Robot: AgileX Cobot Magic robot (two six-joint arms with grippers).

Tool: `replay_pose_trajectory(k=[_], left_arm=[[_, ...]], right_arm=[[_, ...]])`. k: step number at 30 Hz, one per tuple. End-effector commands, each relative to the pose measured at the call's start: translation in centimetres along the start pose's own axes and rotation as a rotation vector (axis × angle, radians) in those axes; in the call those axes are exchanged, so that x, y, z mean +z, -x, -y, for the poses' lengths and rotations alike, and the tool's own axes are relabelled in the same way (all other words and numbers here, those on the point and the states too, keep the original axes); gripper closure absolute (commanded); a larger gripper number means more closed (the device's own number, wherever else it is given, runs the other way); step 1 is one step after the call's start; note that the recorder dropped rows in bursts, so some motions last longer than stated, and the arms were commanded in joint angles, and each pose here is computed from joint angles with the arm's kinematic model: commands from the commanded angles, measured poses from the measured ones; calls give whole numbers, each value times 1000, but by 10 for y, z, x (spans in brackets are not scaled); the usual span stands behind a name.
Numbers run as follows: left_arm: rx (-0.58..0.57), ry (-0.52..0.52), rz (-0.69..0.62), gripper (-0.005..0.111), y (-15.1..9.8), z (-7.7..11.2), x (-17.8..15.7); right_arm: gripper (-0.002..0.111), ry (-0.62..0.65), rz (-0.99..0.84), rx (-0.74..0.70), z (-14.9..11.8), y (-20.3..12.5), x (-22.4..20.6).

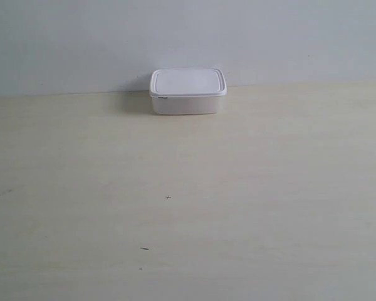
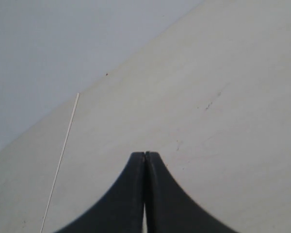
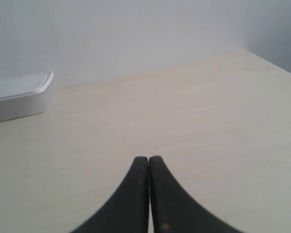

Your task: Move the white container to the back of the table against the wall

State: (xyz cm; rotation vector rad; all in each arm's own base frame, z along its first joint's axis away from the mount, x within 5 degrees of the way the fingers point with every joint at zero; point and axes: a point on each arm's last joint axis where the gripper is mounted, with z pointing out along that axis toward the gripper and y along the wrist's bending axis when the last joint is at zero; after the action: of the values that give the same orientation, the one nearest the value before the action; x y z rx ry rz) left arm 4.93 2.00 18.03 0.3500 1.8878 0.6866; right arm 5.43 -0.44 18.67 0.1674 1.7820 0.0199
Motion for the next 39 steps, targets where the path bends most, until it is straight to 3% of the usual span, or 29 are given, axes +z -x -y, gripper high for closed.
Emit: replay_pose_trajectory(k=[1, 10, 39], left_arm=[[-11, -7, 10, 107, 0, 1, 0], [-138, -56, 28, 107, 2, 5, 0], [-153, -63, 28, 107, 2, 6, 0]], right_arm=[[108, 0, 15, -10, 0, 0, 0], [108, 0, 15, -10, 0, 0, 0], [108, 0, 15, -10, 0, 0, 0]])
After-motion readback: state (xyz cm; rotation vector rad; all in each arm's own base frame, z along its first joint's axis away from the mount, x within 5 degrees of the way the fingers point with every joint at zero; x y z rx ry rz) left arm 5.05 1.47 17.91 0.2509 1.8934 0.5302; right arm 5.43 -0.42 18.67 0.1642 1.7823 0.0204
